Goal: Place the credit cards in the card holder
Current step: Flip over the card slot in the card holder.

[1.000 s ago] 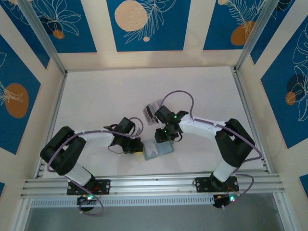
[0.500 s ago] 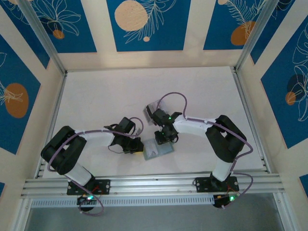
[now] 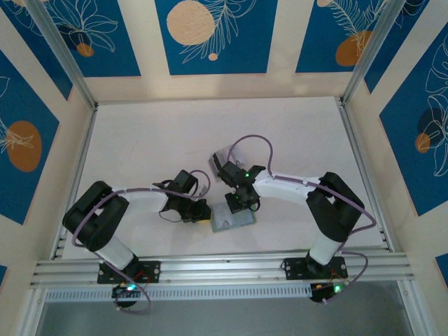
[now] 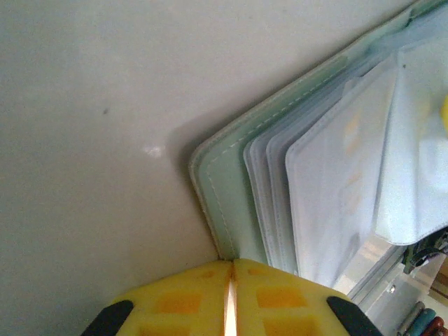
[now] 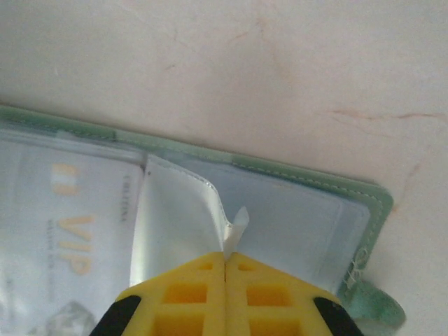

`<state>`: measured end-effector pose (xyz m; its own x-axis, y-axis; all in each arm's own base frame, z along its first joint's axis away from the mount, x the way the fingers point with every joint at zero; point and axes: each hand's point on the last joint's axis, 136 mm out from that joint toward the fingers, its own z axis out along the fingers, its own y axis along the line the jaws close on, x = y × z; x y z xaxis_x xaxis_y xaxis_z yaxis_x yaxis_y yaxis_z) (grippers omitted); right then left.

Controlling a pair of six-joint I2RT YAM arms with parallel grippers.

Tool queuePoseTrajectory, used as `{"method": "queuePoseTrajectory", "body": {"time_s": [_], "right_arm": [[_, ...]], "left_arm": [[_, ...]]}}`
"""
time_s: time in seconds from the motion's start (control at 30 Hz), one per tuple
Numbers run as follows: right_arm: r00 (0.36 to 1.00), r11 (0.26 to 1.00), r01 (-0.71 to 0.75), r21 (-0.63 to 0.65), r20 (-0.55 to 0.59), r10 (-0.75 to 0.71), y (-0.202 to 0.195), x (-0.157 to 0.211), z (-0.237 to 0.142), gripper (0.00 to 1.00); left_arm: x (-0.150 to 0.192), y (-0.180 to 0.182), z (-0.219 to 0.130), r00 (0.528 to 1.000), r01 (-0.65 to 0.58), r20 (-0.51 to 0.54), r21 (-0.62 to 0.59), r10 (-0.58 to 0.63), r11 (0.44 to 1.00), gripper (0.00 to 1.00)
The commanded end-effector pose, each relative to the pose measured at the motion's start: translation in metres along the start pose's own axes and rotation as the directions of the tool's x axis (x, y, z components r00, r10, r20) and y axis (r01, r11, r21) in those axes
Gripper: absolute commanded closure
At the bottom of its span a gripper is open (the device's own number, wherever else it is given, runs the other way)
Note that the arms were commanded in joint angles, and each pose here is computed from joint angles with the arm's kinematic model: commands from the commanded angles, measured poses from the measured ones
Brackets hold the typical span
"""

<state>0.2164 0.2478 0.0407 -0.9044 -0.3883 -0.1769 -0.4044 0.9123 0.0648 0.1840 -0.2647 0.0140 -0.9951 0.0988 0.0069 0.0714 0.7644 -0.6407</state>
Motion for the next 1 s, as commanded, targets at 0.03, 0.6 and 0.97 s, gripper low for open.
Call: {"method": "queuePoseTrajectory", "body": {"time_s": [0.03,0.6,0.97], "right_arm": [[0.999,1.000,0.019,-0.020,0.033,-0.019,0.015,-0.008,-0.026,1.00],[0.988,0.926,-0.124,-0.356,-0.130,0.083,0.080,-0.004,-0.008,0.70],[0.988,0.773,-0.152,-0.616,-0.116,0.102,0.105,-0.018,-0.038,0.47]], "left_arm": [[0.001,0.019,0.014,1.000,-0.012,0.013,-0.084,0.013,0.996,0.89],[0.001,0.009,0.019,0.999,0.021,0.028,-0.034,-0.020,0.999,0.89],[0.001,0.009,0.003,0.993,0.096,0.071,0.044,-0.099,0.994,0.86]]}}
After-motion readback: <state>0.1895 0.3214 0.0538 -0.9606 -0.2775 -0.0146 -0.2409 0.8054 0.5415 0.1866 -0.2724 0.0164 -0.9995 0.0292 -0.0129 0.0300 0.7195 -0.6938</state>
